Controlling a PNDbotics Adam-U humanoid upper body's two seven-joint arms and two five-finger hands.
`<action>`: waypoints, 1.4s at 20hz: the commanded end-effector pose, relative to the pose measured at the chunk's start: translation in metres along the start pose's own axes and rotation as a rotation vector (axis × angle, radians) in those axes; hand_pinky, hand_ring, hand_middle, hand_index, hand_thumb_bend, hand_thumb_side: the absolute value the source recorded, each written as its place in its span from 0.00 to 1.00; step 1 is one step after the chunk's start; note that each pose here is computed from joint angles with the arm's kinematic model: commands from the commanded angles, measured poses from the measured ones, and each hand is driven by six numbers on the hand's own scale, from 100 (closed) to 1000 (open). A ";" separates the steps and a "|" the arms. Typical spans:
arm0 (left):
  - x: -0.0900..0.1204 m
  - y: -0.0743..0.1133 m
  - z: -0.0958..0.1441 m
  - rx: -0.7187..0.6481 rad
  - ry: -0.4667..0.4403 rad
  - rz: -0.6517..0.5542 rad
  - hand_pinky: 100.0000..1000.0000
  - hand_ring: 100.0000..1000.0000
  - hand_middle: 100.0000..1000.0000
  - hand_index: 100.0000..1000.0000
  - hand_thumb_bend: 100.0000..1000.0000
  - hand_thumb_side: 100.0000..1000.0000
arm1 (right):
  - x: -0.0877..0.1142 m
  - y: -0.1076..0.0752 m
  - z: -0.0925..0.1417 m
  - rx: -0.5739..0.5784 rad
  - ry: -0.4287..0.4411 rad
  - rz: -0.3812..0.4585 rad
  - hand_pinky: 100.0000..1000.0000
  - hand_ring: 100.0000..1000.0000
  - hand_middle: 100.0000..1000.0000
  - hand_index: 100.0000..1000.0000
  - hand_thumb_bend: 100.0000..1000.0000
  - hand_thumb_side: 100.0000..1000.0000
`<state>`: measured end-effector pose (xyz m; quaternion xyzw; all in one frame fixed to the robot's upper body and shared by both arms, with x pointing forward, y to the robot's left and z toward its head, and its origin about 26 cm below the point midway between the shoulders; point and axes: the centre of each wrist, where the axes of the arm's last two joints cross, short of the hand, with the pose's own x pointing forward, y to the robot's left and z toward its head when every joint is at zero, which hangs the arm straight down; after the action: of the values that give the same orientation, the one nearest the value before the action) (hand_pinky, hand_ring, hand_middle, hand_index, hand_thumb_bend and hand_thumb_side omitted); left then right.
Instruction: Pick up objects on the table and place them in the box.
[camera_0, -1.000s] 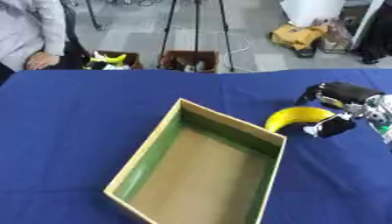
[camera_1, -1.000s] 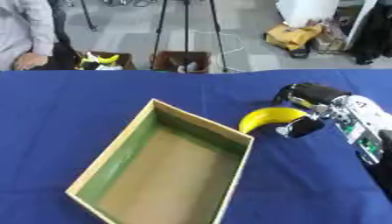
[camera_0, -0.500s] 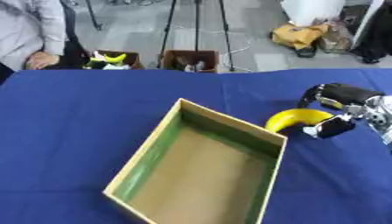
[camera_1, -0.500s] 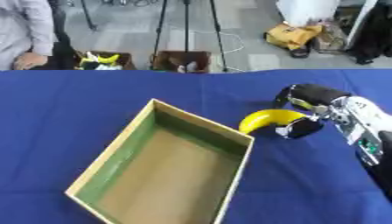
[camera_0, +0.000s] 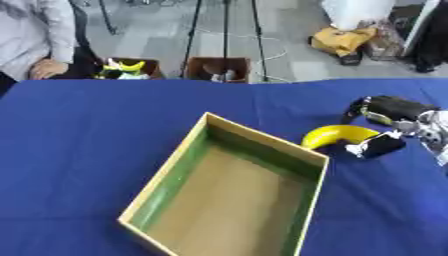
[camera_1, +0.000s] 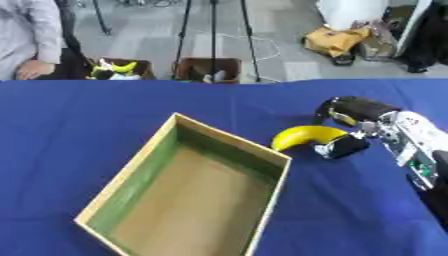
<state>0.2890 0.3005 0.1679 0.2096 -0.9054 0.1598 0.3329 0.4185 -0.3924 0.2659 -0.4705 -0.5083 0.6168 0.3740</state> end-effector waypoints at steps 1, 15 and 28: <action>0.006 -0.001 -0.005 -0.007 -0.033 0.003 0.13 0.35 0.36 0.58 0.00 1.00 | -0.006 -0.012 0.004 -0.009 0.016 0.030 0.73 0.76 0.65 0.73 0.16 0.44; 0.006 -0.001 -0.006 -0.007 -0.035 0.004 0.13 0.35 0.36 0.58 0.00 1.00 | -0.007 -0.013 0.004 -0.023 0.018 0.032 0.71 0.75 0.61 0.70 0.09 0.49; 0.006 0.000 -0.006 -0.010 -0.035 0.000 0.13 0.35 0.36 0.58 0.00 1.00 | -0.009 -0.016 0.006 -0.044 0.023 0.039 0.71 0.74 0.60 0.69 0.04 0.53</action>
<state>0.2898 0.2998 0.1695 0.2078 -0.9069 0.1594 0.3301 0.4189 -0.3935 0.2653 -0.4753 -0.5080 0.6157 0.3699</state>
